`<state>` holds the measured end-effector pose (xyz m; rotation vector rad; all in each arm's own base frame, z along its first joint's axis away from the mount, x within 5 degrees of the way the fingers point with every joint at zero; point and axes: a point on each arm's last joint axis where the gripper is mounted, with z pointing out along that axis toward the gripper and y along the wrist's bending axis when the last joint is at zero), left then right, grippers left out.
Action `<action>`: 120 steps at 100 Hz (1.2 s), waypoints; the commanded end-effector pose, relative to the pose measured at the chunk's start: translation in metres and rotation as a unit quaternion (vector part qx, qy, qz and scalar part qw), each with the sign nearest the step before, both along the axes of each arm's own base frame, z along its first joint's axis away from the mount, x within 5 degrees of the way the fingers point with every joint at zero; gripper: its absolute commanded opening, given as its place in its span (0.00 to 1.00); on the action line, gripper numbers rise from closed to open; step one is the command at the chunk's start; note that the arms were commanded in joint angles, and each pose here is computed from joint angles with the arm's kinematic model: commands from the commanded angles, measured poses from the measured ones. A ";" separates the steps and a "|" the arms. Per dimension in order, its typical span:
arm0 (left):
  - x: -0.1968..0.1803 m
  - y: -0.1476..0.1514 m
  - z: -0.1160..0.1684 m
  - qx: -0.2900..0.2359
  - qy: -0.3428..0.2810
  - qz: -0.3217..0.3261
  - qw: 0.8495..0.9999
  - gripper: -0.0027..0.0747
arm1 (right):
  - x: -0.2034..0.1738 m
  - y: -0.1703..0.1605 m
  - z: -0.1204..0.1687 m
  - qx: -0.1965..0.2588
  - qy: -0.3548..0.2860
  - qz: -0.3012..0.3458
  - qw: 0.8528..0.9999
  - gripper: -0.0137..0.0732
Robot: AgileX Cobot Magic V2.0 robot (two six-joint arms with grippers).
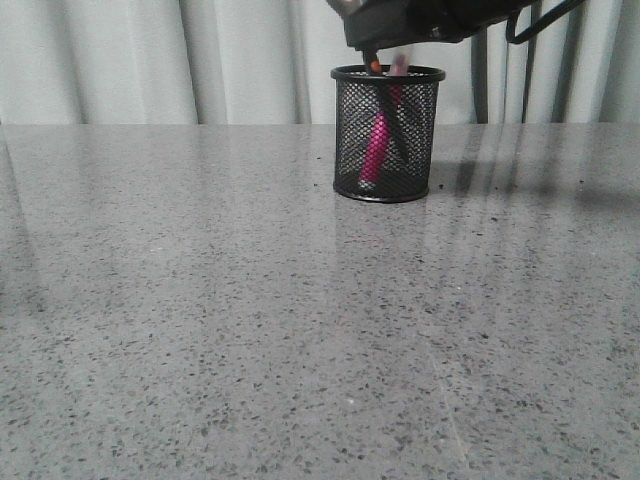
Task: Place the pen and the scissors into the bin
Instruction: 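Lift the scissors with the right gripper and insert blades-down into the mesh cup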
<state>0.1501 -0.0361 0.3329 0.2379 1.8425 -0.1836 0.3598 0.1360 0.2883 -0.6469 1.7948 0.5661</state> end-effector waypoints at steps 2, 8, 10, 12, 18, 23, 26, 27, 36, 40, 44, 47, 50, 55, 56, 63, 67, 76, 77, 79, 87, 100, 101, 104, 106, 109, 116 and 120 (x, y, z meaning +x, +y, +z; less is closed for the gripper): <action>0.001 0.001 0.018 -0.021 -0.051 0.010 0.998 0.01 | -0.007 0.000 0.026 0.009 -0.042 0.019 0.999 0.07; 0.001 0.001 0.018 -0.021 -0.051 0.010 0.998 0.01 | -0.007 0.000 0.025 -0.001 -0.044 0.023 0.999 0.07; 0.001 0.001 0.018 -0.021 -0.051 0.010 0.998 0.01 | -0.007 0.000 0.025 -0.004 -0.045 0.024 0.999 0.07; 0.001 0.001 0.018 -0.021 -0.051 0.010 0.998 0.01 | -0.007 0.000 0.025 -0.007 -0.045 0.025 0.999 0.07; 0.001 0.001 0.018 -0.021 -0.051 0.010 0.998 0.01 | -0.007 0.000 0.025 -0.007 -0.045 0.026 0.999 0.07; 0.001 0.001 0.018 -0.021 -0.051 0.010 0.998 0.01 | -0.007 0.000 0.025 -0.008 -0.046 0.025 0.999 0.07; 0.001 0.001 0.018 -0.021 -0.051 0.010 0.998 0.01 | -0.007 0.000 0.025 -0.010 -0.046 0.026 0.999 0.07; 0.001 0.001 0.018 -0.021 -0.051 0.010 0.998 0.01 | -0.007 0.000 0.025 -0.010 -0.046 0.026 0.999 0.07; 0.001 0.001 0.018 -0.021 -0.051 0.010 0.998 0.01 | -0.007 0.000 0.024 -0.012 -0.046 0.027 0.998 0.07; 0.001 0.001 0.018 -0.021 -0.051 0.010 0.998 0.01 | -0.007 0.000 0.024 -0.013 -0.047 0.027 0.998 0.07; 0.001 0.001 0.018 -0.021 -0.051 0.010 0.998 0.01 | -0.007 0.000 0.024 -0.014 -0.047 0.028 0.998 0.07; 0.001 0.001 0.018 -0.021 -0.051 0.010 0.998 0.01 | -0.007 0.000 0.024 -0.014 -0.047 0.029 0.998 0.08; 0.001 0.001 0.018 -0.021 -0.051 0.010 0.998 0.01 | -0.008 0.000 0.024 -0.015 -0.047 0.031 0.998 0.10; 0.001 0.001 0.018 -0.021 -0.051 0.010 0.998 0.01 | -0.008 0.001 0.024 -0.016 -0.048 0.034 0.998 0.14; 0.001 0.001 0.018 -0.021 -0.051 0.010 0.998 0.01 | -0.008 0.001 0.024 -0.016 -0.048 0.034 0.998 0.15; 0.001 0.001 0.018 -0.021 -0.051 0.010 0.998 0.01 | -0.008 0.001 0.024 -0.015 -0.048 0.038 0.998 0.25; 0.001 0.001 0.018 -0.021 -0.051 0.010 0.998 0.01 | -0.008 0.001 0.024 -0.015 -0.048 0.038 0.998 0.32; 0.001 0.001 0.018 -0.021 -0.051 0.010 0.998 0.01 | -0.009 0.001 0.025 -0.014 -0.049 0.038 0.998 0.45; 0.001 0.001 0.018 -0.021 -0.051 0.010 0.998 0.01 | -0.009 0.001 0.026 -0.014 -0.050 0.038 0.998 0.45; 0.001 0.001 0.018 -0.021 -0.051 0.010 0.998 0.01 | -0.009 0.001 0.026 -0.014 -0.050 0.038 0.998 0.47; 0.001 0.001 0.018 -0.021 -0.050 0.010 0.998 0.01 | -0.011 0.001 0.028 -0.011 -0.053 0.043 0.998 0.48; 0.001 0.001 0.017 -0.020 -0.049 0.010 0.999 0.01 | -0.015 0.000 0.036 -0.006 -0.063 0.048 0.997 0.48; 0.001 0.001 0.017 -0.020 -0.049 0.010 0.999 0.01 | -0.016 0.000 0.037 -0.006 -0.065 0.048 0.997 0.49; 0.001 0.001 0.017 -0.020 -0.049 0.010 0.999 0.01 | -0.016 -0.002 0.039 -0.005 -0.067 0.046 0.997 0.49; 0.001 0.001 0.017 -0.020 -0.049 0.010 0.999 0.01 | -0.017 -0.003 0.042 -0.004 -0.071 0.047 0.996 0.49; 0.001 0.001 0.017 -0.020 -0.049 0.010 0.999 0.01 | -0.019 -0.005 0.045 -0.003 -0.075 0.044 0.996 0.49; 0.001 0.001 0.017 -0.020 -0.049 0.010 0.999 0.01 | -0.023 -0.012 0.055 -0.001 -0.089 0.037 0.995 0.49; 0.001 0.001 0.017 -0.020 -0.049 0.010 0.999 0.01 | -0.026 -0.017 0.063 0.001 -0.100 0.031 0.994 0.49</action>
